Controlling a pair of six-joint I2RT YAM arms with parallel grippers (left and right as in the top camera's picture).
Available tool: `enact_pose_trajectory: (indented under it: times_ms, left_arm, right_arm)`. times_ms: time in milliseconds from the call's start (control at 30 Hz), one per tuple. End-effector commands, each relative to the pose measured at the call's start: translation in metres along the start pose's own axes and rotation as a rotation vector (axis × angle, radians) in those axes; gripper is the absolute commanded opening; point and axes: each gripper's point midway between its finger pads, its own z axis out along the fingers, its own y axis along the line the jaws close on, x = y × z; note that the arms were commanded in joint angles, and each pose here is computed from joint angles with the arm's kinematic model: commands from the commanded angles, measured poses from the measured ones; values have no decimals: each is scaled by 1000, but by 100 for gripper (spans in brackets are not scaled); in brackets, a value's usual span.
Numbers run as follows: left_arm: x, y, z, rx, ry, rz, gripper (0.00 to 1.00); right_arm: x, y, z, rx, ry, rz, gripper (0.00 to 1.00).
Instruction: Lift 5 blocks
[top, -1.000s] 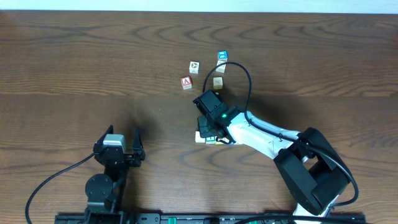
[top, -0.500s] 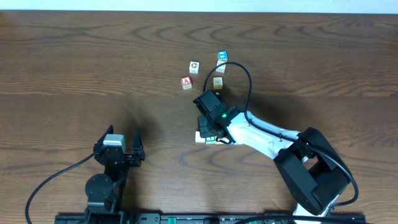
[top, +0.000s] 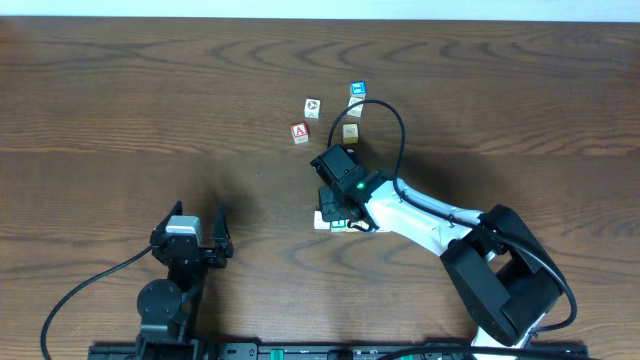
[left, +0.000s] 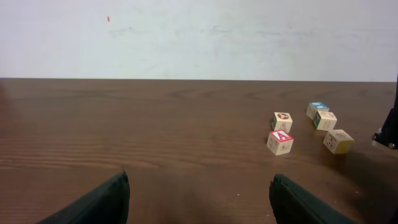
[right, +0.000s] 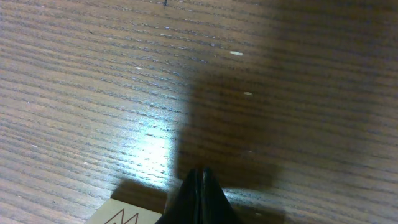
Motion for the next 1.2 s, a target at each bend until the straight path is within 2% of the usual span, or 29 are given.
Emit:
enact_pose_trajectory:
  times_ms: [0,333,1167]
  left_arm:
    - [15,-1,1,10,51,-7,73]
    - [15,-1,1,10,51,-7,73]
    - [15,-1,1,10,51,-7,73]
  right_arm:
    - [0,-6,2,29,-9,14,1]
    - [-24,8,1,-26,-106,-22,1]
    - [-4,30,0,-61,-67,-125,1]
